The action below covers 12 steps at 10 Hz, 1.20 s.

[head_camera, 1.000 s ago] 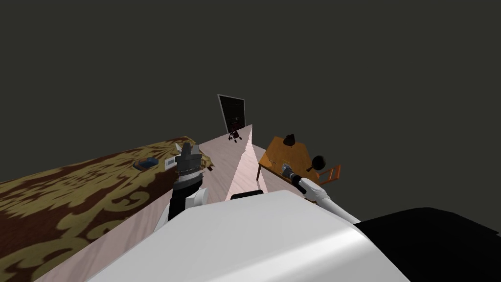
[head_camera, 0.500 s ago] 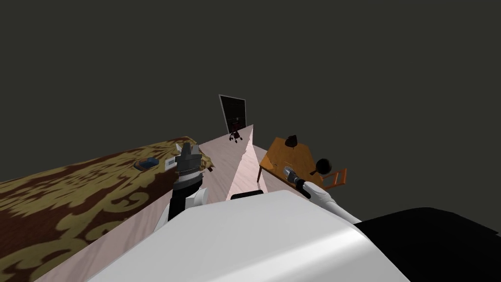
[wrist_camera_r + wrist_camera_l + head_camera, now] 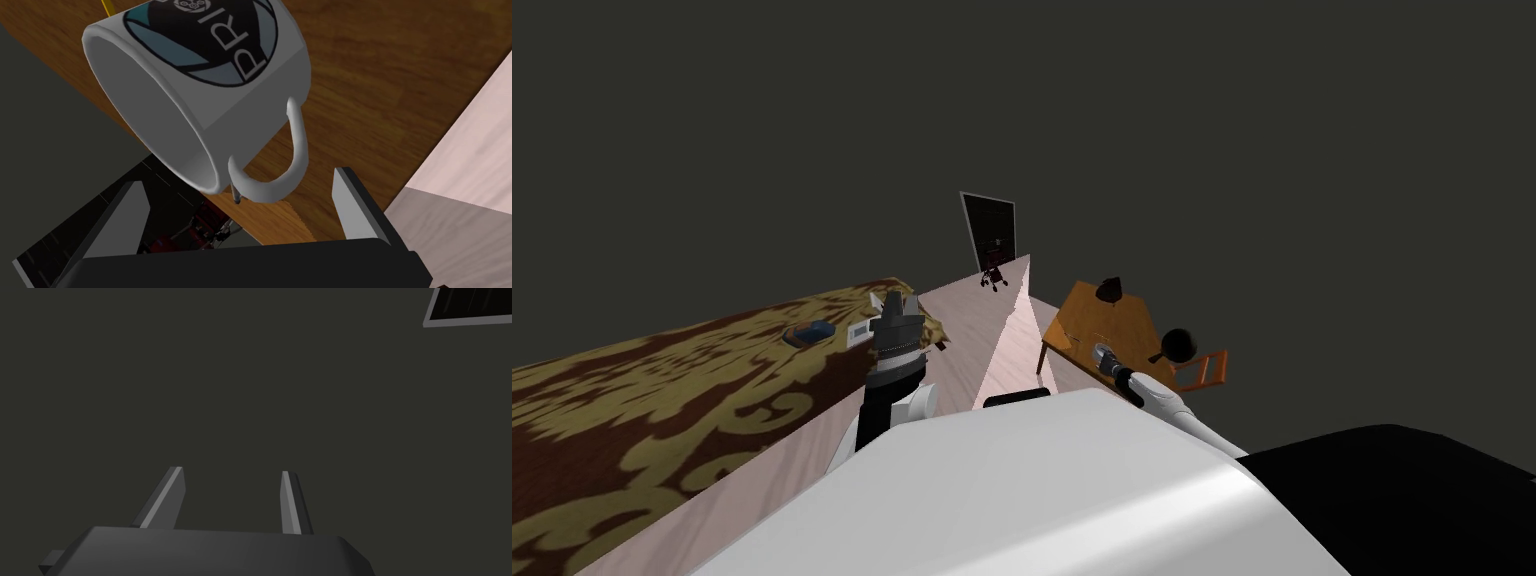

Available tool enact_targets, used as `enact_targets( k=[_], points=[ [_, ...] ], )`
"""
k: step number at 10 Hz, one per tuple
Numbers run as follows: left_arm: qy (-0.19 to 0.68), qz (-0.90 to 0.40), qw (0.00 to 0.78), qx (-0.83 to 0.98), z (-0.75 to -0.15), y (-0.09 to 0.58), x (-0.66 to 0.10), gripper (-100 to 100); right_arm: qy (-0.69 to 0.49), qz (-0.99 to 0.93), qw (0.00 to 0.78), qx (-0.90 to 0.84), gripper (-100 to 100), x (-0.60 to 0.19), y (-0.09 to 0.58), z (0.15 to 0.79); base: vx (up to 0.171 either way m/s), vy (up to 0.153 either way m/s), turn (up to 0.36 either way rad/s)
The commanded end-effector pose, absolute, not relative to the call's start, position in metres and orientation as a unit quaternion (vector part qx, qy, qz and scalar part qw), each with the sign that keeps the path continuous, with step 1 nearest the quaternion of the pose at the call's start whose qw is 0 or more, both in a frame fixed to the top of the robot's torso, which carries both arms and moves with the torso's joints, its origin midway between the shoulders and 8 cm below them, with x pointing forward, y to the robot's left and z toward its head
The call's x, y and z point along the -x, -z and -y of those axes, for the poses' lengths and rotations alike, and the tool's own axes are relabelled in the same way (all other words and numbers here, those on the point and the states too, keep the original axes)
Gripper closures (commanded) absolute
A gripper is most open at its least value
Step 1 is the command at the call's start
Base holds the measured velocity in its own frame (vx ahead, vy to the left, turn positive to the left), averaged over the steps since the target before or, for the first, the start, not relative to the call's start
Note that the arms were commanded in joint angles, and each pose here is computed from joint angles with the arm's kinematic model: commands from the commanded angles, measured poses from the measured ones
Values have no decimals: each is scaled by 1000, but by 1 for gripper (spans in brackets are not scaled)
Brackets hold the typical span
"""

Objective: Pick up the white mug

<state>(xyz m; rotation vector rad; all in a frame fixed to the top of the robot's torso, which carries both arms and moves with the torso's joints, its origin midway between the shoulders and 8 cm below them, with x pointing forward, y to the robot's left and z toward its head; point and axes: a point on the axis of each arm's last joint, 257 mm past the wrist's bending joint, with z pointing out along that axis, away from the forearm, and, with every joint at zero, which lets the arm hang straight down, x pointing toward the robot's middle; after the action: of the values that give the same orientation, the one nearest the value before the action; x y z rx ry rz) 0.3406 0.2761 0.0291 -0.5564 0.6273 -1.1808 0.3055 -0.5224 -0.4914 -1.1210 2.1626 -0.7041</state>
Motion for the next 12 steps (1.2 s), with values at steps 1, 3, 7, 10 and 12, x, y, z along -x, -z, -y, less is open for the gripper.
enact_targets(
  k=[1, 3, 7, 10, 12],
  points=[
    [540, -287, 749, 255, -276, -29, -341, 0, 267, -815, 297, 420, -100, -306, 498, 514, 34, -90, 30],
    [540, -287, 749, 255, -276, -29, -341, 0, 267, -814, 298, 421, 100, -306, 495, 517, 9, -23, 5],
    [540, -287, 749, 255, -276, -29, -341, 0, 266, -816, 298, 418, 100, -306, 495, 517, 0, -1, -3],
    [540, -287, 749, 255, -276, -29, -341, 0, 265, -813, 298, 424, 100, -303, 486, 531, -23, 47, -25],
    [540, -287, 749, 255, -276, -29, -341, 0, 266, -814, 298, 423, 0, -302, 489, 529, -12, 24, -11]
  ],
)
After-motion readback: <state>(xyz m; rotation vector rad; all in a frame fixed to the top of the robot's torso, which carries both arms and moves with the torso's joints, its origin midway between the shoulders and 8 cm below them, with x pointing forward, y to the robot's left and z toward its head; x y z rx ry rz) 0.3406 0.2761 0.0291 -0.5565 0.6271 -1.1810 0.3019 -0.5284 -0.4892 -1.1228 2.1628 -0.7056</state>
